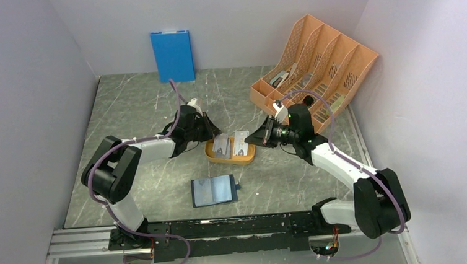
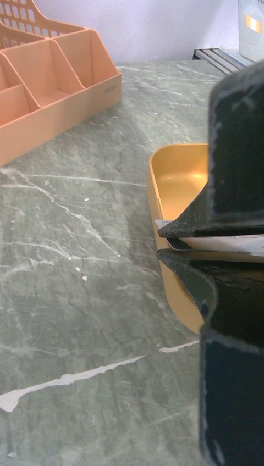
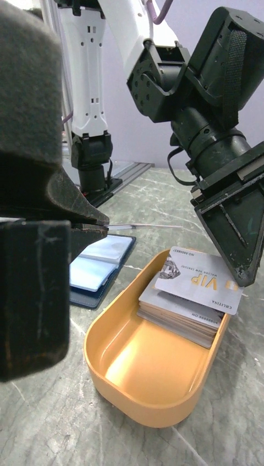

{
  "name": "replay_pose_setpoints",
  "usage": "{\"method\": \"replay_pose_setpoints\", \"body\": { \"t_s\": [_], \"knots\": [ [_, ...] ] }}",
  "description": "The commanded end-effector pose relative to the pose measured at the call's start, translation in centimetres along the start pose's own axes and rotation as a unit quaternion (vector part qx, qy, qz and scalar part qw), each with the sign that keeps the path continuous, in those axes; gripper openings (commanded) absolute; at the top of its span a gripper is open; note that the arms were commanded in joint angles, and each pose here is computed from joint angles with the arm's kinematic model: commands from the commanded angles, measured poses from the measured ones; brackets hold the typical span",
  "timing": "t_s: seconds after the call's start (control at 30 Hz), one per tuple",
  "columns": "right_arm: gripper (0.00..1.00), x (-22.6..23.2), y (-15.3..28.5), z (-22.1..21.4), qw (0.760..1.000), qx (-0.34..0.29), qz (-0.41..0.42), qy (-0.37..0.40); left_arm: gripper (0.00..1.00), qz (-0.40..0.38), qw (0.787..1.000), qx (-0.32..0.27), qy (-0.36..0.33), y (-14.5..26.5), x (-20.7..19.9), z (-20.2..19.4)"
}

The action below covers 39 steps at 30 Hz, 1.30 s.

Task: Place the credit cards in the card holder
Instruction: Place the credit card in the storage box.

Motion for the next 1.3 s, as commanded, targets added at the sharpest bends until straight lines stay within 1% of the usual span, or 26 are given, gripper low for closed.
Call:
{"method": "replay_pose_setpoints", "body": {
  "t_s": [0.0, 0.2, 0.47, 0.57, 0.67, 0.8, 0.83, 0.87, 0.9, 0.93, 1.0, 1.1, 1.13, 1.17, 1.2, 1.27],
  "knots": [
    [0.0, 0.3, 0.7, 0.1, 1.0, -0.006, -0.004, 0.013, 0.19, 0.02, 1.0, 0.006, -0.016, 0.7, 0.4, 0.6],
    [0.0, 0.2, 1.0, -0.4, 1.0, -0.001, -0.001, 0.012, 0.29, 0.013, 1.0, -0.002, -0.019, 2.0, -0.2, 1.0],
    [0.0, 1.3, 1.9, -0.5, 1.0, -0.005, 0.003, 0.027, 0.6, -0.011, 0.999, -0.023, -0.024, 4.1, -2.6, 3.6],
    [0.0, 1.6, 2.3, -0.8, 0.999, -0.004, 0.003, 0.041, 0.65, -0.009, 0.999, -0.039, -0.015, 6.0, -3.5, 4.8],
    [0.0, 1.8, 2.6, -2.1, 0.998, 0.008, -0.019, 0.066, 0.66, 0.007, 0.999, -0.043, -0.007, 8.8, -4.0, 4.9],
    [0.0, 2.4, 2.7, -4.8, 0.991, 0.021, -0.047, 0.12, 0.67, 0.05, 0.998, -0.036, -0.028, 13.7, -3.7, 2.2],
    [0.0, 2.7, 2.9, -5.6, 0.99, 0.023, -0.048, 0.129, 0.67, 0.05, 0.997, -0.042, -0.036, 15.4, -3.9, 1.6],
    [0.0, 2.6, 3.0, -6.6, 0.99, 0.03, -0.047, 0.133, 0.7, 0.059, 0.997, -0.043, -0.041, 16.7, -3.6, 0.7],
    [0.0, 2.7, 3.0, -7.5, 0.989, 0.034, -0.044, 0.135, 0.8, 0.065, 0.996, -0.04, -0.043, 17.7, -3.2, -0.3],
    [0.0, 2.6, 3.0, -8.3, 0.989, 0.039, -0.04, 0.134, 0.83, 0.069, 0.996, -0.039, -0.043, 18.7, -2.9, -1.2],
    [0.0, 2.3, 2.9, -9.8, 0.99, 0.045, -0.034, 0.13, 0.85, 0.078, 0.996, -0.031, -0.035, 20.4, -1.7, -3.2],
    [0.0, 1.6, 2.5, -11.8, 0.991, 0.056, -0.03, 0.122, 0.85, 0.075, 0.997, -0.019, -0.02, 22.2, -0.6, -5.6],
    [0.0, 1.4, 2.2, -12.3, 0.991, 0.058, -0.03, 0.12, 0.85, 0.055, 0.998, -0.026, -0.02, 22.6, -1.2, -6.0],
    [0.0, 1.2, 2.0, -12.8, 0.991, 0.061, -0.032, 0.115, 0.94, 0.038, 0.999, -0.033, -0.019, 22.8, -1.8, -6.1],
    [0.0, 1.0, 1.7, -13.1, 0.991, 0.061, -0.034, 0.114, 0.97, 0.031, 0.999, -0.037, -0.011, 23.1, -2.0, -6.1],
    [0.0, 1.0, 1.2, -13.9, 0.991, 0.062, -0.034, 0.112, 0.97, 0.032, 0.999, -0.036, -0.012, 23.0, -1.9, -6.2]
  ]
}}
Point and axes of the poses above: each gripper's point midway between its finger pads, its own y axis back along the fingers, its own x axis along the line the jaws close on, z = x × y, the point moved 2 cm from there along y, back along the fingers, and after that the axes turned 9 degrees about -y, right-handed, at the moved point
